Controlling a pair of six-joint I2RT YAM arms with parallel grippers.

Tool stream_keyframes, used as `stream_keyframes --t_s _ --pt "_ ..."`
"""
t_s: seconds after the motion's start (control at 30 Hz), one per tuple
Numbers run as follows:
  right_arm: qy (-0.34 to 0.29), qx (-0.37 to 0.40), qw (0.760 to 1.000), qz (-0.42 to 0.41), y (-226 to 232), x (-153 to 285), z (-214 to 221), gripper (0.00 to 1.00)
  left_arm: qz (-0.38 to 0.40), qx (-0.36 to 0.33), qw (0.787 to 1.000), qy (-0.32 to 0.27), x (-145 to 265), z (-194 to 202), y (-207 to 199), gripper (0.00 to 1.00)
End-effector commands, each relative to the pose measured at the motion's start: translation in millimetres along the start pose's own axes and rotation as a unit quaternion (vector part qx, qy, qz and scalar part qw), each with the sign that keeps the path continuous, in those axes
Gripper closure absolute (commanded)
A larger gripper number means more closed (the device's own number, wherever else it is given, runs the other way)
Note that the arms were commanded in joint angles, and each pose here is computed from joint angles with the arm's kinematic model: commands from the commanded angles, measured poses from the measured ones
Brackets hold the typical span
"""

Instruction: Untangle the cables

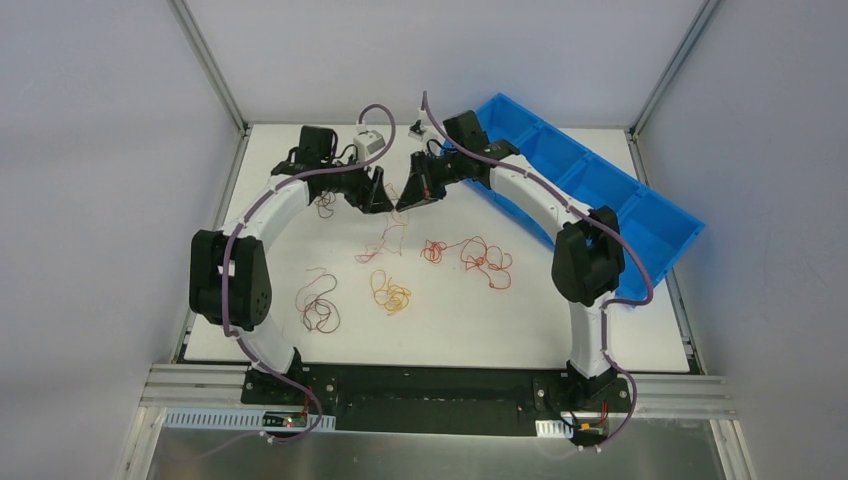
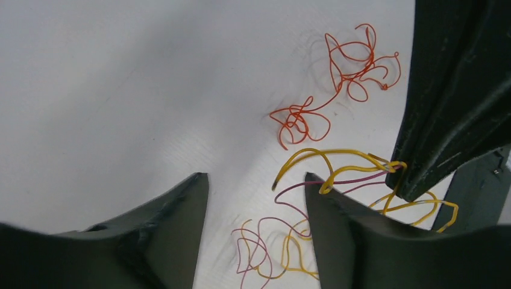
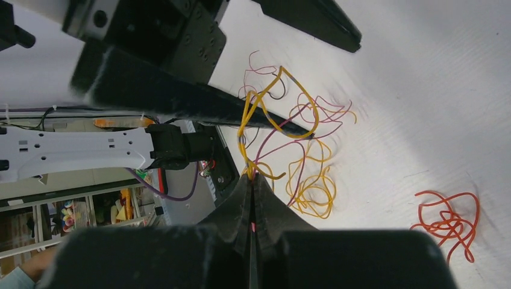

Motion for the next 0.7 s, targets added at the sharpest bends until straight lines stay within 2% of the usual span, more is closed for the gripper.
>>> stream_keyframes --t_s 0.0,0.1,0.13,0.37,0.43,0.5,0.67 --pt "-0.039 0.03 0.998 -0.028 27 29 -18 1.0 0.013 -0.028 0.999 -0.006 4 -17 -9 0.56" --pt "-0.048 0.012 0.999 -0.015 12 38 -19 1.0 0.029 -0.024 0.999 0.001 19 -12 -16 0.98" --pt "-0.049 0.005 0.999 -0.007 5 41 -19 1.0 0.027 -0.017 0.999 -0.007 27 -14 -18 1.0" --pt "-0.023 -0.001 0.996 0.084 -54 48 13 0.96 -0.006 0.019 0.997 -0.081 79 -56 -20 1.0" --pt "-0.005 0.007 0.995 0.101 -68 46 22 0.92 -0.011 0.018 0.995 -0.095 87 -69 -24 1.0" --pt "0.01 0.003 0.994 0.11 -77 43 29 0.78 -0.019 0.016 0.994 -0.109 94 -83 -27 1.0" --pt "0.033 0.014 0.99 0.134 -94 41 40 0.77 -0.023 0.026 0.99 -0.139 104 -117 -32 1.0"
Point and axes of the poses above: each gripper's point midway between its finger pads, its own x axis back along the fingers, its own y axis along the line the jaws close on, z = x × y, the point moved 4 cm from there along x, back along the fingers, and after that the axes turned 8 degrees about x, right-handed, at the moved point
